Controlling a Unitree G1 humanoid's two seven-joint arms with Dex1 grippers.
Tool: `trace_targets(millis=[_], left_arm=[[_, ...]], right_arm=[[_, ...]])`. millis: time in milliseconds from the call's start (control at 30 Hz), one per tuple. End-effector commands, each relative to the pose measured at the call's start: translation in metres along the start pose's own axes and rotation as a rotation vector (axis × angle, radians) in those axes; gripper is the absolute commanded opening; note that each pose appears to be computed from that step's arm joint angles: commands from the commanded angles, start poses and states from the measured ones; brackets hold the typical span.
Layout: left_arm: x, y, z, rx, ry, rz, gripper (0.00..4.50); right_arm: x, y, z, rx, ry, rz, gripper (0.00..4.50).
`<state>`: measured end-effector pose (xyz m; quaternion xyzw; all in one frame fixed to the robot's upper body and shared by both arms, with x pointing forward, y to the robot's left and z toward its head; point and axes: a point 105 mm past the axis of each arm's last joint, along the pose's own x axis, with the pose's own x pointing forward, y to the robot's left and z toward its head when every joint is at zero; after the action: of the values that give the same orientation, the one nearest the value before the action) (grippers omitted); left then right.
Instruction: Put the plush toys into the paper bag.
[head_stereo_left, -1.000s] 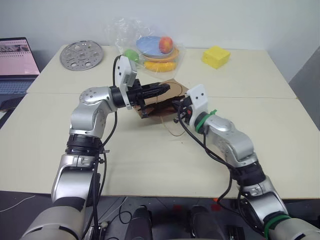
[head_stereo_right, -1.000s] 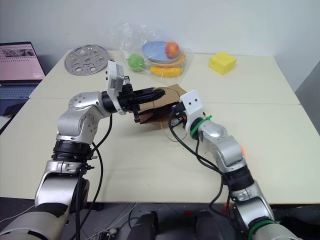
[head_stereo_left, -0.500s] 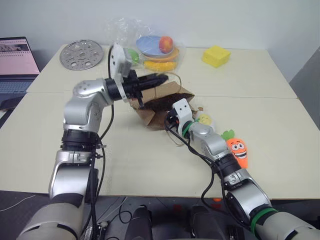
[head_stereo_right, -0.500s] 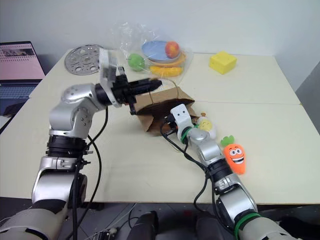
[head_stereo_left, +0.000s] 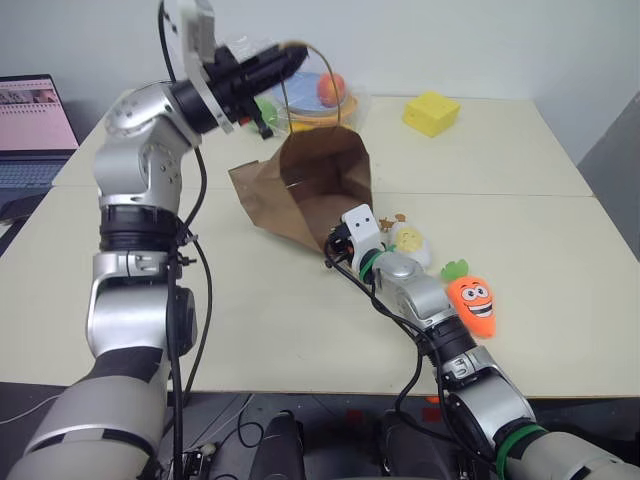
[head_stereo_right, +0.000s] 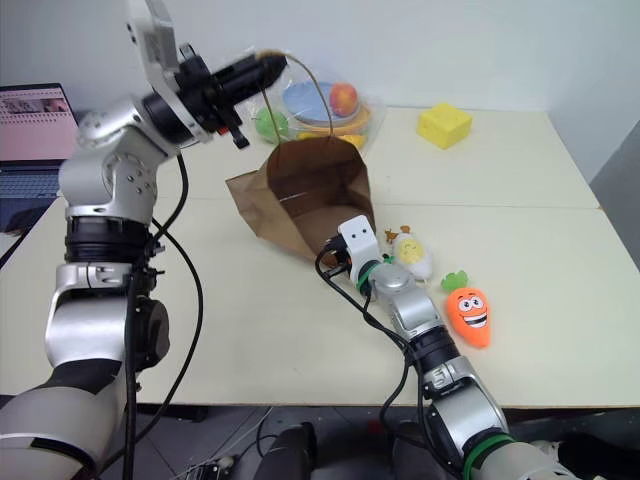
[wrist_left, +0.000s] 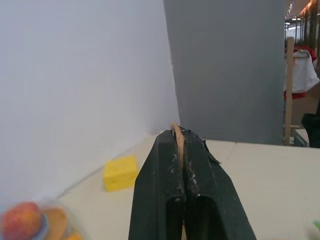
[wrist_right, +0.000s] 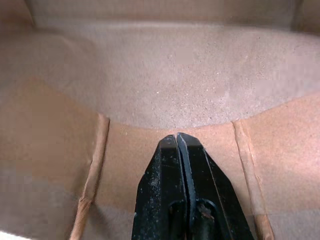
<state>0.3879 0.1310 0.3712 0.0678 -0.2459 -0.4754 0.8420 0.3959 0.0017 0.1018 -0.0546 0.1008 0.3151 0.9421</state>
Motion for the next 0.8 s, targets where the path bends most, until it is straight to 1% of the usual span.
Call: trace_targets(millis=[33, 100, 167, 233, 300, 367, 433, 500, 567, 633, 700, 800], left_arm=[[-0.004, 0.013, 0.043, 0.051, -0.115, 0.032, 0.00], [-0.003, 0.012, 0.044, 0.051, -0.115, 0.019, 0.00], [-0.003, 0.007, 0.032, 0.044, -0.080, -0.012, 0.00], [-0.005, -0.001, 0.010, 0.047, -0.016, -0.055, 0.00], [-0.008, -0.008, -0.005, 0.050, 0.027, -0.086, 0.00], [-0.011, -0.014, -0.015, 0.043, 0.052, -0.108, 0.00], [-0.014, -0.018, -0.020, 0.026, 0.058, -0.123, 0.00], [-0.018, -0.020, -0.027, 0.033, 0.074, -0.120, 0.00], [-0.020, -0.019, -0.030, 0.027, 0.072, -0.103, 0.00], [-0.021, -0.021, -0.031, 0.023, 0.074, -0.105, 0.00], [-0.021, -0.023, -0.031, 0.005, 0.072, -0.110, 0.00], [-0.023, -0.027, -0.033, -0.004, 0.081, -0.124, 0.00]], right_arm=[[-0.003, -0.005, -0.011, 0.015, 0.030, -0.033, 0.03], [-0.003, -0.005, -0.010, 0.016, 0.028, -0.041, 0.03], [-0.004, -0.007, -0.009, 0.017, 0.024, -0.049, 0.03], [-0.005, -0.010, -0.007, 0.022, 0.017, -0.061, 0.03], [-0.007, -0.014, -0.004, 0.025, 0.005, -0.074, 0.03], [-0.009, -0.016, 0.002, 0.033, -0.019, -0.081, 0.03], [-0.010, -0.018, 0.007, 0.040, -0.038, -0.082, 0.03], [-0.013, -0.013, 0.020, 0.049, -0.085, -0.048, 0.03], [-0.022, 0.004, 0.045, 0.090, -0.170, 0.058, 0.03], [-0.039, 0.022, 0.067, 0.076, -0.233, 0.178, 0.03], [-0.059, 0.028, 0.080, 0.096, -0.272, 0.254, 0.03], [-0.088, 0.023, 0.097, 0.123, -0.311, 0.298, 0.62]])
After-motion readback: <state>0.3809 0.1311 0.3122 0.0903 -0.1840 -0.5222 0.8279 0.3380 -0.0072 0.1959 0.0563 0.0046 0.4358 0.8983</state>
